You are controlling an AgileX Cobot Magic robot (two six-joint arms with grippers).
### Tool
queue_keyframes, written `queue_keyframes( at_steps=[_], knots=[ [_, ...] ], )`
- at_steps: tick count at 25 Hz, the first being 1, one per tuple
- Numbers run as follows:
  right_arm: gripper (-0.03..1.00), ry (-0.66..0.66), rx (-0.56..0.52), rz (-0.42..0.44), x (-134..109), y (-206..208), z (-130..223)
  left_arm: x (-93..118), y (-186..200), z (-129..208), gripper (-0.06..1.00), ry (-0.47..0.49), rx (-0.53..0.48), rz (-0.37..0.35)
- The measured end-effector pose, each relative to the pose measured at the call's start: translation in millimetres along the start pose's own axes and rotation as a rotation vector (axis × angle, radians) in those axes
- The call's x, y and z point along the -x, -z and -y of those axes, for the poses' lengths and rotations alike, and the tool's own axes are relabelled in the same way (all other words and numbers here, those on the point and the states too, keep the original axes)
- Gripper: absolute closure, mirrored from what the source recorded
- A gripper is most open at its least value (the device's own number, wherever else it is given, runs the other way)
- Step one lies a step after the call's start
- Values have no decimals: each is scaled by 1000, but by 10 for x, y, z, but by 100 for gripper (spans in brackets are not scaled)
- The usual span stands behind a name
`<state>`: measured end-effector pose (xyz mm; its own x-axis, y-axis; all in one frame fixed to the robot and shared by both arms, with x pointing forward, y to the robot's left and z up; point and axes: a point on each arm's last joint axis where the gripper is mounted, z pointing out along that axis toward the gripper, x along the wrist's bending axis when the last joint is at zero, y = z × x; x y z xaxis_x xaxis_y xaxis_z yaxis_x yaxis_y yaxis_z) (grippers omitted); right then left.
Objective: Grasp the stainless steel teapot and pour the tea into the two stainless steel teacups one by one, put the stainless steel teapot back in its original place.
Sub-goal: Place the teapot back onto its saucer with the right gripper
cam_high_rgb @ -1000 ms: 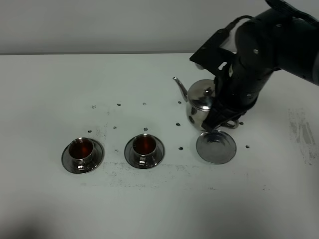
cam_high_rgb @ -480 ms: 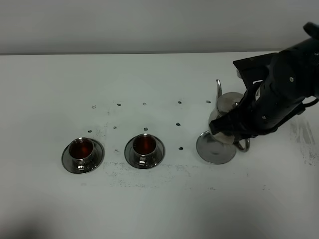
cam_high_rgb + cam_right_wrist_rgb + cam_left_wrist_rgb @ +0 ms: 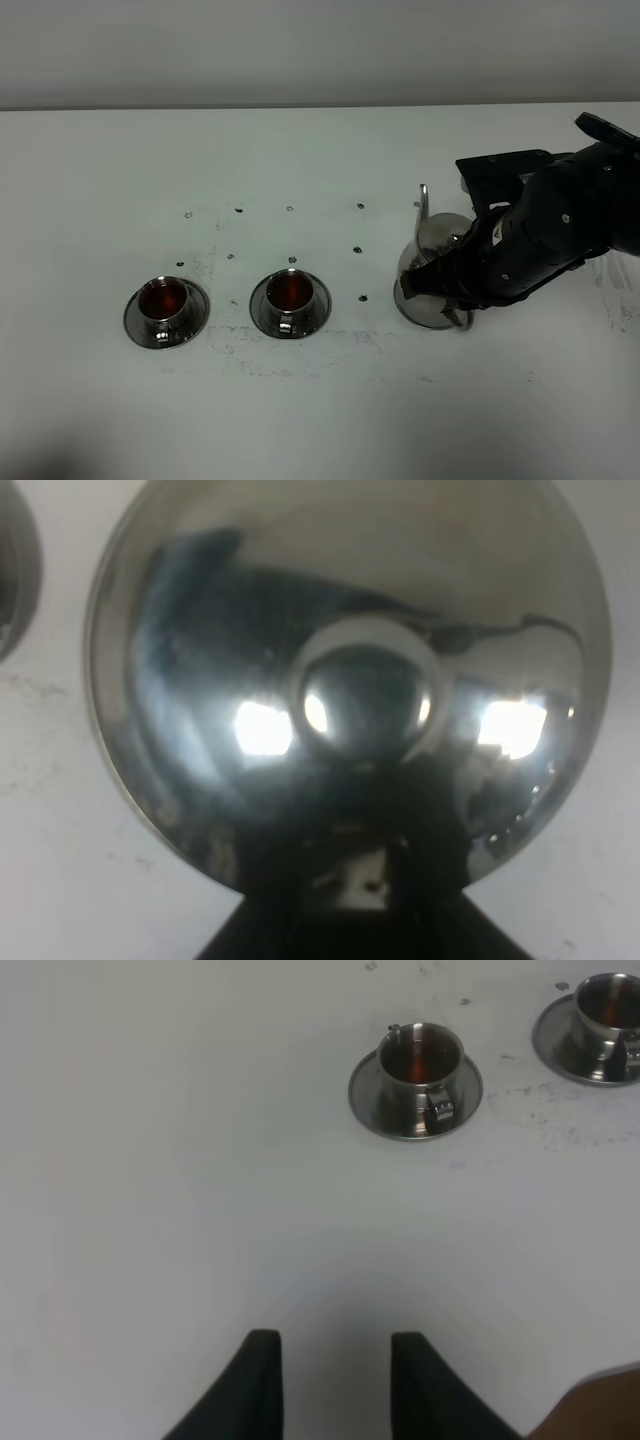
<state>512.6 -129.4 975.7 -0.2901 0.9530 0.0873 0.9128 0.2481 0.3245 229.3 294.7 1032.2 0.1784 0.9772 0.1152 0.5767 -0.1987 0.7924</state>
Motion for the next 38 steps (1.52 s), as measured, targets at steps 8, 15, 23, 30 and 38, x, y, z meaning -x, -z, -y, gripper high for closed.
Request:
queue_keyframes(
  at_steps=[8,15,23,30,38],
  knots=[
    [78,-1,-56,17,4,-205,26,0,0,0,68,0,0,0],
    [78,11,-25,17,4,-227,-4,0,0,0,68,0,0,0],
    [78,6,-48,25,18,-300,-20,0,0,0,68,0,0,0],
    [78,5,-58,32,38,-343,-19,0,0,0,68,0,0,0],
    [78,0,-48,37,68,-349,-34,0,0,0,68,0,0,0]
  ],
)
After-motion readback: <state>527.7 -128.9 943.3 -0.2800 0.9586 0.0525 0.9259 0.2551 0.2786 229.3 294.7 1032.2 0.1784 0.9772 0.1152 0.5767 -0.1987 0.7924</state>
